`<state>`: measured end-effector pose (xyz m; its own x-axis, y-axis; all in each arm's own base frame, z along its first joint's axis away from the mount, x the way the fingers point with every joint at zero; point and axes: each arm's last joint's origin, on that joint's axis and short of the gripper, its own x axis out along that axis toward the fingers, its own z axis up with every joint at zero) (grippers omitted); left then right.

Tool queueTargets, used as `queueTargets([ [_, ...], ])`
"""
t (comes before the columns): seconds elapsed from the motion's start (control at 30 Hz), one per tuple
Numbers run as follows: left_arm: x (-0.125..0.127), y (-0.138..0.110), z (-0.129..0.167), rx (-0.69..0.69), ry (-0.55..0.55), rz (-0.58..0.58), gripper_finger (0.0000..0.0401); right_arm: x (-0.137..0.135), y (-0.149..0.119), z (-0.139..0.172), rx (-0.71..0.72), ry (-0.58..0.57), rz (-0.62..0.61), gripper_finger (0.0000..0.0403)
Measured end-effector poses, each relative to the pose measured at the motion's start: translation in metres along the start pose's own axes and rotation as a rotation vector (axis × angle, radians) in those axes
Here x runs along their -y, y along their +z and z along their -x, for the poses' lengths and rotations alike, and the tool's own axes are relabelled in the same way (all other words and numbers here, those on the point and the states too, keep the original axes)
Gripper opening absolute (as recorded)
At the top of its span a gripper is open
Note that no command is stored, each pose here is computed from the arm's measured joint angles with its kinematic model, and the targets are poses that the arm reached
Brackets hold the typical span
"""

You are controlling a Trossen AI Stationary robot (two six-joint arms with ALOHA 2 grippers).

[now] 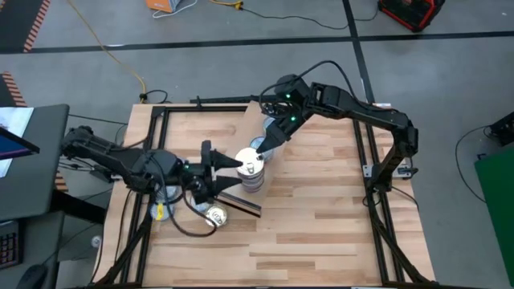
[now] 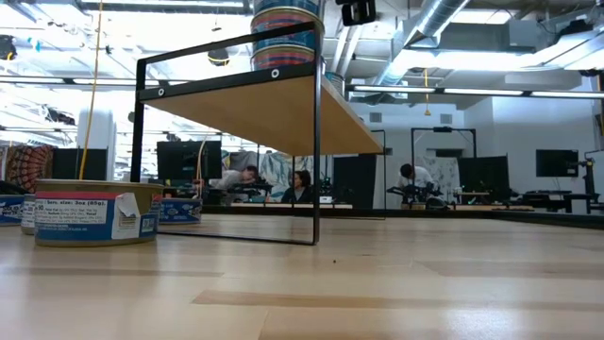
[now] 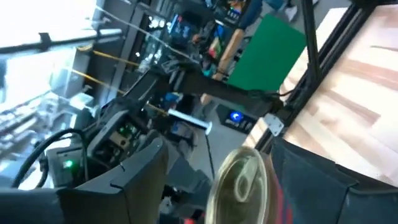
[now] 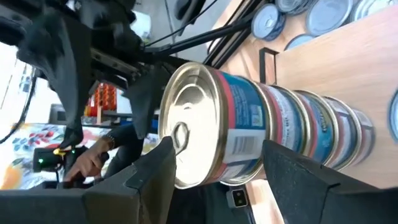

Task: Stack canned seafood by type on shelf
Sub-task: Stack the blue pink tuna can on top of the blue pink tuna can on the shelf

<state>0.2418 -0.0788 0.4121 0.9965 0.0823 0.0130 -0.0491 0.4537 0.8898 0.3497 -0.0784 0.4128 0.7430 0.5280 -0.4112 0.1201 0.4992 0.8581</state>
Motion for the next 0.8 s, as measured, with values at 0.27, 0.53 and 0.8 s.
queueTargets([
  [0.27,-0.020,0.011,0.002,0.047,-0.011,0.129,0.0250,0.001,-0.005,0.012,-0.039,0.005,0.019,0.0261],
  [0.53,-0.007,0.015,0.014,-0.007,-0.133,0.421,0.0249,-0.002,-0.031,0.045,-0.006,-0.243,0.130,0.0261],
  [0.8,0.035,0.036,0.044,-0.104,-0.370,0.509,0.0249,-0.007,-0.082,0.003,-0.161,-0.592,0.306,0.0261],
])
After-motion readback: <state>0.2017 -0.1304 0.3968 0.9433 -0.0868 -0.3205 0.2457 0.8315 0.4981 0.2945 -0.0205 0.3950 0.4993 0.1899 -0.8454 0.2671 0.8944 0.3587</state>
